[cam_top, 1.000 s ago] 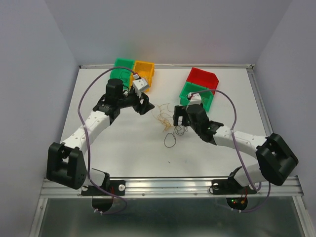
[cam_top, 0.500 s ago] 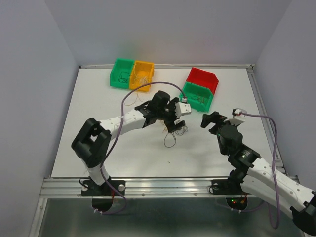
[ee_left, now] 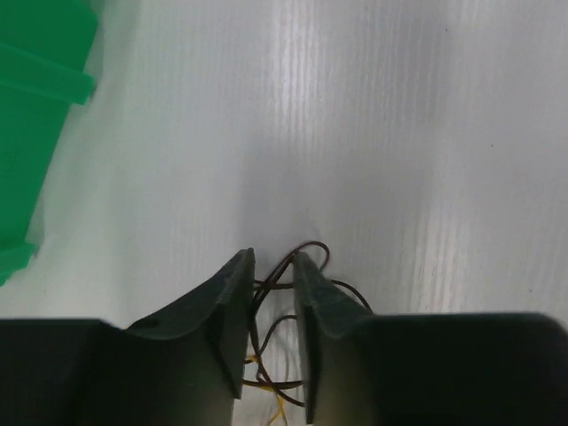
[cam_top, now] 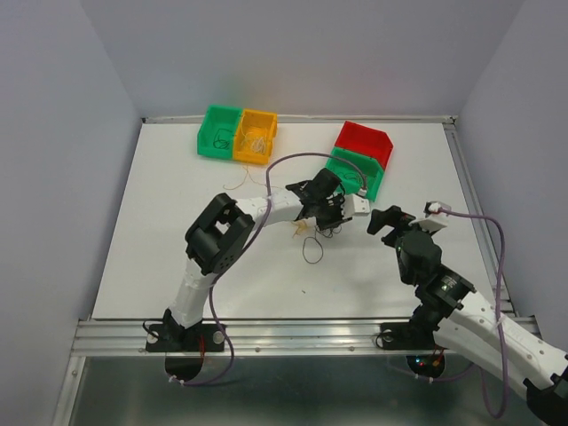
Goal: Untangle the cables
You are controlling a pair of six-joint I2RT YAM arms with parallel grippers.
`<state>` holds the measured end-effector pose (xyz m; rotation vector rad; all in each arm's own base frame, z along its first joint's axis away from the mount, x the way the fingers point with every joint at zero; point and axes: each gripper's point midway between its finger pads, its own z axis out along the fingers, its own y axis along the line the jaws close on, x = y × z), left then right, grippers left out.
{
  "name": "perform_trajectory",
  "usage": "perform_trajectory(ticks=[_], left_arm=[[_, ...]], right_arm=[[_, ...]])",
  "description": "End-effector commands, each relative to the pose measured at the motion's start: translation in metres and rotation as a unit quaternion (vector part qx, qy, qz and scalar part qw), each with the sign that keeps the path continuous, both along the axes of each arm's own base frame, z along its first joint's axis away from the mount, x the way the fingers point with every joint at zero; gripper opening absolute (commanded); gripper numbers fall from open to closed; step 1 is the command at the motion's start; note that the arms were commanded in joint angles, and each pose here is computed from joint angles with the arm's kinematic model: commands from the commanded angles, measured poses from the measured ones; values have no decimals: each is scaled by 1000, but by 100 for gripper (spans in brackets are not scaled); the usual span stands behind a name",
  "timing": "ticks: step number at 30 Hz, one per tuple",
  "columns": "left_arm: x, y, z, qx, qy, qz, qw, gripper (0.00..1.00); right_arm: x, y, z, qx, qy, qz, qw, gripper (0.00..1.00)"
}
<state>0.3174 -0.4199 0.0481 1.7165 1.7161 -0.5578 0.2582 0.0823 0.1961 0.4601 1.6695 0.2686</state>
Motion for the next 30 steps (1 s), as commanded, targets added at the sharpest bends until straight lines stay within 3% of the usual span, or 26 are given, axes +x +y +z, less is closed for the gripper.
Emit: perform_trajectory(ticks=[1, 2, 11, 14, 16, 19, 23, 30], left_arm=[[-7, -2, 27, -6, 7, -12, 1000, 7], [-10, -1, 38, -13, 8, -15, 1000, 0], [-67, 33, 216, -161, -21, -43, 986, 0], [-81, 49, 277, -215, -51, -30, 975, 0], [-81, 64, 319, -255, -93, 3, 963, 0], [-80, 90, 373, -310, -152, 56, 937, 0], [-93, 111, 402, -361, -174, 72, 913, 0], [-97, 118, 400, -368, -155, 91, 912, 0]], right_arm=[[0, -3, -7, 2, 3, -13, 1000, 100], [0, -4, -7, 2, 4, -15, 1000, 100], [6, 3, -13, -15, 10, -9, 1000, 100], [14, 24, -4, -30, -21, 47, 998, 100], [13, 50, -11, -54, -38, 127, 990, 100], [10, 87, 1, -57, -106, 226, 967, 100], [1, 128, 33, -67, -202, 324, 922, 100], [-47, 190, 56, -68, -306, 506, 803, 100]])
